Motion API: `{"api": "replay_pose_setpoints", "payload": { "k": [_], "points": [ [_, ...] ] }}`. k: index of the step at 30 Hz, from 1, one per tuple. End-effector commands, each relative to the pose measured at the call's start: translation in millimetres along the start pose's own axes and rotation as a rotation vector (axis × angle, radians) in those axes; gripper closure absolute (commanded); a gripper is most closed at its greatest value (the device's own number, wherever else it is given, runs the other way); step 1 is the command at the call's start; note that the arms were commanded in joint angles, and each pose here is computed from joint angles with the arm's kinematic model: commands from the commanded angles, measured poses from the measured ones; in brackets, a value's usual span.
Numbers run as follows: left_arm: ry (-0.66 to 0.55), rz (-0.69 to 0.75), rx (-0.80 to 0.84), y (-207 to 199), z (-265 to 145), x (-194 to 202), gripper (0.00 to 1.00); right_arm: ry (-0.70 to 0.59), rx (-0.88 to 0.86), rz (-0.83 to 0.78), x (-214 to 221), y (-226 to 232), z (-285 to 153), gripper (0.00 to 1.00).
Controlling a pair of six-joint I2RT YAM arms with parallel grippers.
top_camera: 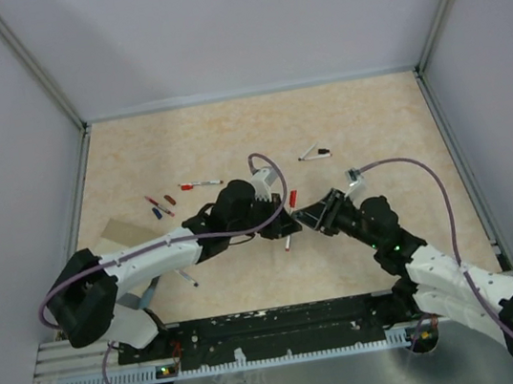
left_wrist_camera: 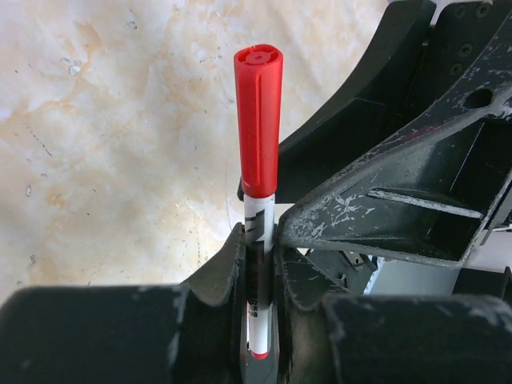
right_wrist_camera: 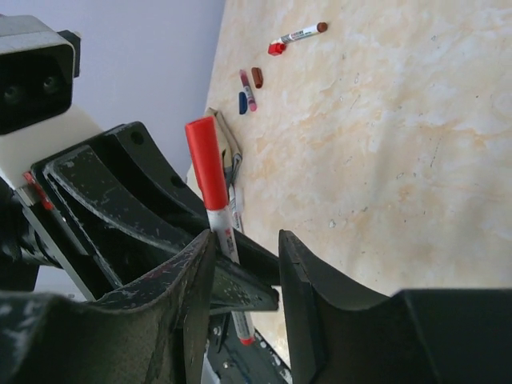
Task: Insert the pens into the pen caps
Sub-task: Insert the pen cap onto the pen, then press the pen cap onto the pen.
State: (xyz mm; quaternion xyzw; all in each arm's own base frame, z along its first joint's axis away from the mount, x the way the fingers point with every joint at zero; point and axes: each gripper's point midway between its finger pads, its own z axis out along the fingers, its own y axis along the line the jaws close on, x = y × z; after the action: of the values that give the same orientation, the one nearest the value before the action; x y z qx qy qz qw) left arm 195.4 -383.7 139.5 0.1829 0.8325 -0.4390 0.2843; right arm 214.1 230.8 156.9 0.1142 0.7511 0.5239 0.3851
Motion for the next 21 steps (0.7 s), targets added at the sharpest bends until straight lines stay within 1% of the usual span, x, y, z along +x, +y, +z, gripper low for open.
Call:
{"api": "replay_pose_setpoints", "payload": {
  "k": [1, 4, 8, 12, 16, 21],
  "points": [
    [-0.073, 0.055, 0.013, -6, -12, -18, 1.00, -0.043, -0.001, -0.050, -16, 18, -8, 0.61],
    [-0.079, 0.080, 0.031, -9, -20, -17, 1.00, -0.087, 0.040, -0.084, -28, 22, -19, 0.61],
    [-0.065, 0.130, 0.067, -10, -29, -6, 1.00, -0.155, 0.073, -0.141, -50, 35, -32, 0.60],
    [-0.028, 0.185, 0.139, -19, -35, 5, 1.00, -0.195, 0.033, -0.194, -67, 61, -40, 0.60],
    [-0.017, 0.202, 0.202, -28, -40, 10, 1.00, -0.189, -0.016, -0.225, -72, 82, -37, 0.59],
    [-0.030, 0.206, 0.252, -38, -44, 8, 1.00, -0.135, -0.021, -0.235, -69, 88, -23, 0.57]
  ]
}}
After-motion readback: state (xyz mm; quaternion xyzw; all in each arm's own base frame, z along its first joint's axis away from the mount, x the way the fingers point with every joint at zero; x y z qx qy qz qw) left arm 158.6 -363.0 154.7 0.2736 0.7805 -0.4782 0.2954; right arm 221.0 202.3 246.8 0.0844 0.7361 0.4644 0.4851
